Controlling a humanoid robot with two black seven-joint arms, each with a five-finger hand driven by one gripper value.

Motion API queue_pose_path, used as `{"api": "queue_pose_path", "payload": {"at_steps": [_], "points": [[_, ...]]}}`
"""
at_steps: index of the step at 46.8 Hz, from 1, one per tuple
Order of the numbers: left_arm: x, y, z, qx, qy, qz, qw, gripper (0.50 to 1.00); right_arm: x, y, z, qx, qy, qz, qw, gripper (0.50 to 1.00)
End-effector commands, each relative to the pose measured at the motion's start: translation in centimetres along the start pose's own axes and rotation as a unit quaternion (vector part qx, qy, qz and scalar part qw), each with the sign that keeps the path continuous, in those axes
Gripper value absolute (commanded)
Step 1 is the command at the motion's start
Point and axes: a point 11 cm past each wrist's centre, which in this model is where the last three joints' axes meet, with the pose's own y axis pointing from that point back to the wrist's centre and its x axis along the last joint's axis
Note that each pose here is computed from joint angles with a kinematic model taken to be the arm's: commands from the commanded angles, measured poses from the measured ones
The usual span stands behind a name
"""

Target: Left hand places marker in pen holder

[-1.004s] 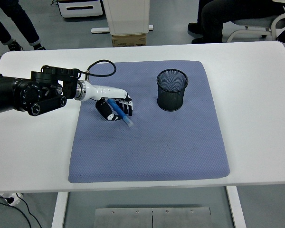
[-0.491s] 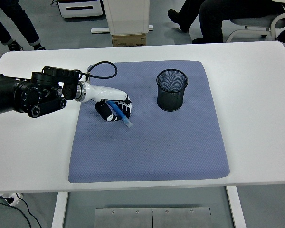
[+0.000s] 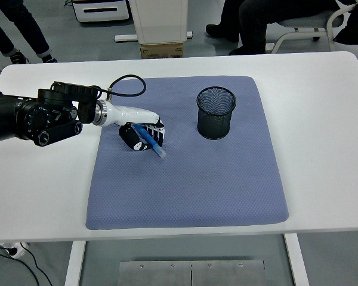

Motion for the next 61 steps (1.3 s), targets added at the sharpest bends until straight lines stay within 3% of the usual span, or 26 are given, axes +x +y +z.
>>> {"api": "queue_pose_path", "payload": {"at_steps": [1, 43, 61], "points": [[0.5, 0.1, 0.2, -0.007, 0.011, 0.01, 1.0, 0.5, 0.0, 0.0, 0.0, 0.0, 0.0, 0.0, 1.0, 1.0], [8.8, 2.3, 3.0, -0.048, 0.075, 0.127, 0.988, 0.5, 0.0, 0.0, 0.0, 0.0, 0.001, 0.0, 1.0, 1.0], [11.5, 1.3, 7.1, -0.121, 0.135, 0.174, 0.968, 0.5, 0.0, 0.0, 0.0, 0.0, 0.0, 0.0, 1.0, 1.0]]}}
